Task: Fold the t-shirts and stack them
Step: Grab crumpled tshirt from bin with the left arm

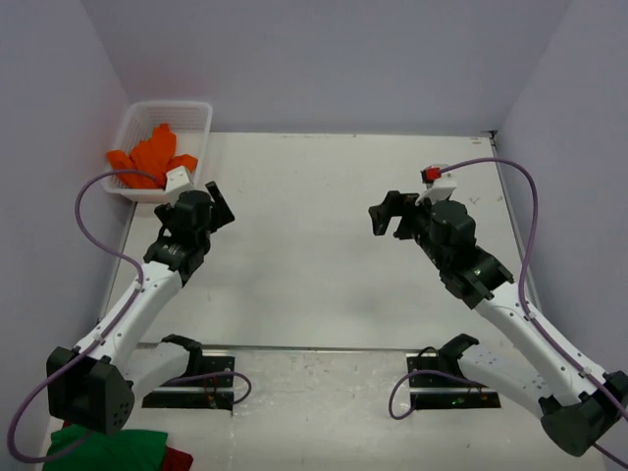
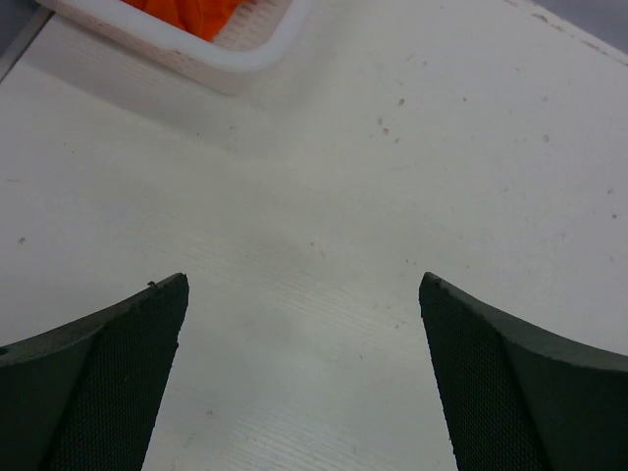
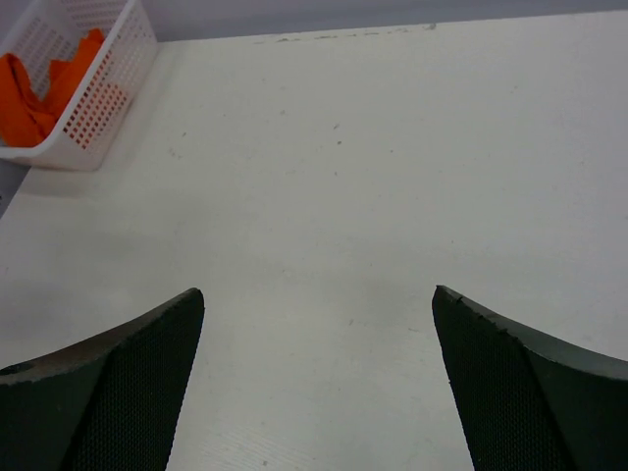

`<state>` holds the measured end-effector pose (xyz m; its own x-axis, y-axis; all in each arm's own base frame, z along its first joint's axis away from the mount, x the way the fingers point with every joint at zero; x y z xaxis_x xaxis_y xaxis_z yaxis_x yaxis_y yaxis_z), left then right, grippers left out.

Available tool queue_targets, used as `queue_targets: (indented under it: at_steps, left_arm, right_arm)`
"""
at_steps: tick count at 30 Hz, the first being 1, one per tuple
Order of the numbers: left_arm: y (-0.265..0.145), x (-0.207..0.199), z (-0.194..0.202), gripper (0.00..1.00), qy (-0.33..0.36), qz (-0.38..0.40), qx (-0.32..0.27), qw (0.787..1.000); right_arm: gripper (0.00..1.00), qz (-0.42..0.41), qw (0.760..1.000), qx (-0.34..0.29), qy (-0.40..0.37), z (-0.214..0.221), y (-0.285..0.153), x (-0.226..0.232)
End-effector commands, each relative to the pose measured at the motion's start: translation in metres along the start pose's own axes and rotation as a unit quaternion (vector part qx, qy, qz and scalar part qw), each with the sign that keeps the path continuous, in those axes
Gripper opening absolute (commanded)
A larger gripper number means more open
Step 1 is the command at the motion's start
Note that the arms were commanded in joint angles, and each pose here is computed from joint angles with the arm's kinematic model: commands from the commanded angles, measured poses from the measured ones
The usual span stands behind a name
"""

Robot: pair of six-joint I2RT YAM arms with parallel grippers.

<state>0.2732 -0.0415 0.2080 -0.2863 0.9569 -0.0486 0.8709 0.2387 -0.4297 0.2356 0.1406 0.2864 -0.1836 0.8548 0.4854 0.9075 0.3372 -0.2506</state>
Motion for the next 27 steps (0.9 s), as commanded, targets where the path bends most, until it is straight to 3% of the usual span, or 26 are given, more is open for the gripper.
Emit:
queue_targets:
  at_steps: [1,6,9,10,14,15,16,18,27]
  left_arm:
    - [0.003,0.000,-0.040,1.00,0.005,-0.047,-0.025,0.999]
    - [0.041,0.008,-0.076,0.98,0.030,-0.120,-0.007,0.992]
    - [0.091,0.019,-0.074,0.87,0.055,-0.180,0.062,0.980]
    - [0.101,0.021,-0.093,0.81,0.051,-0.198,0.048,0.978]
    - [0.153,0.029,-0.102,0.75,0.084,-0.254,0.081,0.960]
    - [0.175,0.032,-0.087,0.75,0.109,-0.266,0.112,0.951]
    - [0.185,0.035,-0.102,0.74,0.101,-0.274,0.100,0.951]
    - [0.211,0.039,-0.087,0.74,0.123,-0.282,0.129,0.943]
    - [0.253,0.067,-0.096,0.73,0.123,-0.328,0.120,0.929]
  right_arm:
    - [0.99,0.040,0.999,-0.007,0.017,-0.009,-0.005,-0.002]
    - [0.99,-0.010,0.999,0.012,0.033,-0.003,-0.018,0.008]
    - [0.99,-0.017,0.999,0.028,0.030,0.006,-0.020,0.010]
    - [0.99,-0.009,0.999,0.030,0.031,0.006,-0.020,0.009]
    - [0.99,0.009,0.998,0.055,0.024,0.016,-0.019,0.008]
    - [0.99,0.007,0.998,0.061,0.025,0.020,-0.019,0.009]
    - [0.99,-0.003,0.997,0.068,0.024,0.023,-0.019,0.012]
    - [0.99,-0.020,0.996,0.080,0.019,0.031,-0.020,0.019]
    - [0.99,-0.023,0.993,0.119,0.001,0.063,-0.012,0.020]
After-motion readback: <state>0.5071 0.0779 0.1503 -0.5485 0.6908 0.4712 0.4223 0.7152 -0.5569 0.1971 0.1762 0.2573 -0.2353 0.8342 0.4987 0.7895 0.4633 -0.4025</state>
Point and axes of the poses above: each gripper's point midway between its finger pads, its own y axis out along the fingers, its own x axis along the line the jaws close on, z = x × y, the point moved 6 cm from there along -y, back along the fingers, and after that the axes turned 12 degrees about y, right-handed, at the moved point
